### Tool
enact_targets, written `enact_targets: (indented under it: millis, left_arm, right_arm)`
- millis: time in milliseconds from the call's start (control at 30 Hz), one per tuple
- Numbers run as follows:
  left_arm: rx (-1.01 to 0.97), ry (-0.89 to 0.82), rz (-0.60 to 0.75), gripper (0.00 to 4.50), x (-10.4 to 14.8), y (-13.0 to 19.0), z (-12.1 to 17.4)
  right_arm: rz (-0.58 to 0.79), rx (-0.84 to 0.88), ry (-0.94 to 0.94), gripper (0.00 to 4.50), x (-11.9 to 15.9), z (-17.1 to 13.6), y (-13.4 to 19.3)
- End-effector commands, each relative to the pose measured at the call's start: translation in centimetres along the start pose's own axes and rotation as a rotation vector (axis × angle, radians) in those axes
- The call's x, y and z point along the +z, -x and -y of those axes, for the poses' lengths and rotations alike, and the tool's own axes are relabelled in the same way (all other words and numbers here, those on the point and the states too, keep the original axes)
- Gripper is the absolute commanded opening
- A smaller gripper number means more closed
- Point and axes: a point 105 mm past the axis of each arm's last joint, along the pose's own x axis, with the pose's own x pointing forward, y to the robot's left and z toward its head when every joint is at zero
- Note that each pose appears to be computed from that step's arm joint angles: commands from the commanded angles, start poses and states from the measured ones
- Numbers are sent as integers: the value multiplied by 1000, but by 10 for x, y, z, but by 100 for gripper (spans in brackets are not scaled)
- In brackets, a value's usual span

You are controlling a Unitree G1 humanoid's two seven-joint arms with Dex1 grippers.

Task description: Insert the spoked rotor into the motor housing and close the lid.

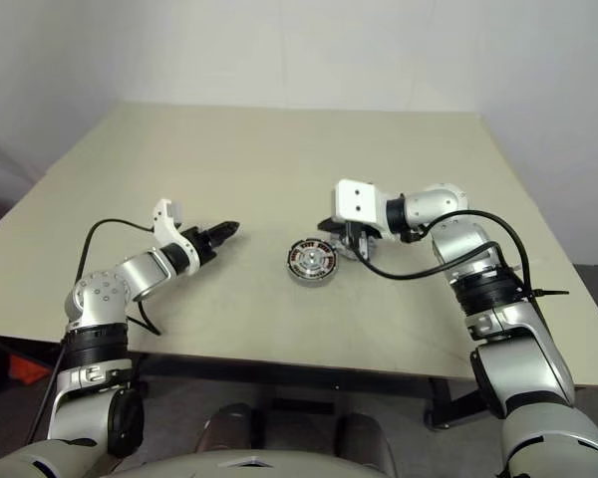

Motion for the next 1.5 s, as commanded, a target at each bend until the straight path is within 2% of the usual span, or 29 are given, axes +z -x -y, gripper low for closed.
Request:
enact_targets:
  millis: [33,167,333,467,833,1467,1500]
  left_arm:
    - [-32,-184,67,237,23,4,20]
    - [-13,-397,78,237,35,12,28]
    - [-5,-518,66,237,37,17,30]
    - [4,-555,57,237,35,18,29]
    - [21,-552,63,237,36,17,26]
    - [31,-519,72,237,23,18,25]
    - [32,-518,73,237,23,18,25]
  right_arm:
    - [-64,207,91,35,-5,-18,2]
    - [-140,304,210,155,-14,-21,-6]
    - [-159,356,271,155,-10,-13,-11]
    - [-155,320,324,155,-3,-3,-15]
    - [-147,350,287,155,-10,-17,-29]
    - [-183,378,222,155,-26,-20,-39]
    - [-184,381,222,136,-26,-20,-39]
